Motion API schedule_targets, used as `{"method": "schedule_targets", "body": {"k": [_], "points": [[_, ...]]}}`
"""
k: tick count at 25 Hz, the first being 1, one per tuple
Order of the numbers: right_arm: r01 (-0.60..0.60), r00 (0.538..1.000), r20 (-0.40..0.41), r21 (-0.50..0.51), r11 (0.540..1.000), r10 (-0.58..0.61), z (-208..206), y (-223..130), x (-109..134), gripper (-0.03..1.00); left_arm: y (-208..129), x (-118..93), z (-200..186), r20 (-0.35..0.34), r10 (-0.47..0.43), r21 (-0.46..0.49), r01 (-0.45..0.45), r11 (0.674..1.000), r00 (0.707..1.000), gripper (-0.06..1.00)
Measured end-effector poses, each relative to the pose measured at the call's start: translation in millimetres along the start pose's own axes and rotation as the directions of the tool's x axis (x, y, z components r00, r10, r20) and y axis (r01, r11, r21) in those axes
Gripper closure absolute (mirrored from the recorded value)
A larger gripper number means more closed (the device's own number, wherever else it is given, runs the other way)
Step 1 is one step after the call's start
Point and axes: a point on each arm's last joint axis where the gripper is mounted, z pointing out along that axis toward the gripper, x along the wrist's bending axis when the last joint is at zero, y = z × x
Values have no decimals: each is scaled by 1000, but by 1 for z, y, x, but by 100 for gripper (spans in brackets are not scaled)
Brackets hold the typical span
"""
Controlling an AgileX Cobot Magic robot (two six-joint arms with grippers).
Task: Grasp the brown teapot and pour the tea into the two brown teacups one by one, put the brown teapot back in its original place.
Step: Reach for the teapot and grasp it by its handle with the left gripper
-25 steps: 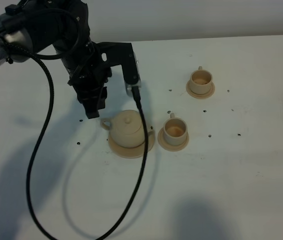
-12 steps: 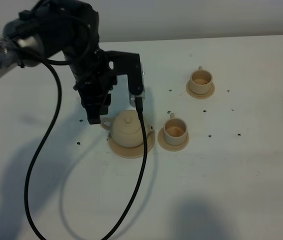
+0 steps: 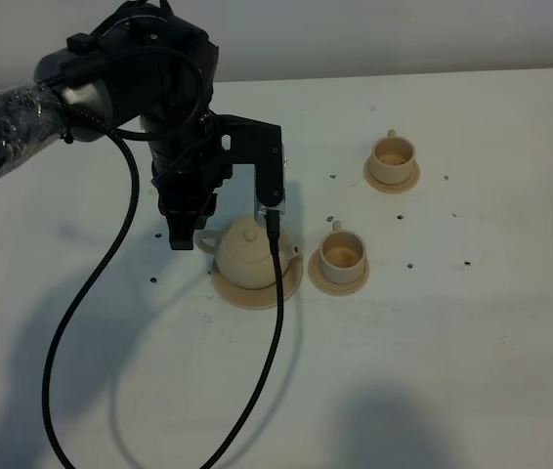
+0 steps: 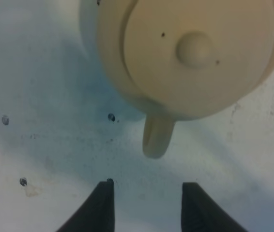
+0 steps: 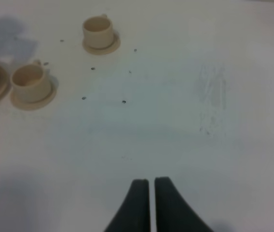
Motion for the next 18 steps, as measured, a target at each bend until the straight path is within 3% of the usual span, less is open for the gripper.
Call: {"method": "schedule_targets", "body": {"k": [9,18], "points": [[0,1000,0,0,1000,0,0,0,0,94,8,-5,0,-6,30,25,-30,999,1000,63],[0,1000,0,0,1000,0,0,0,0,94,8,-5,11,19,2,65,-3,998,1000,63]]}}
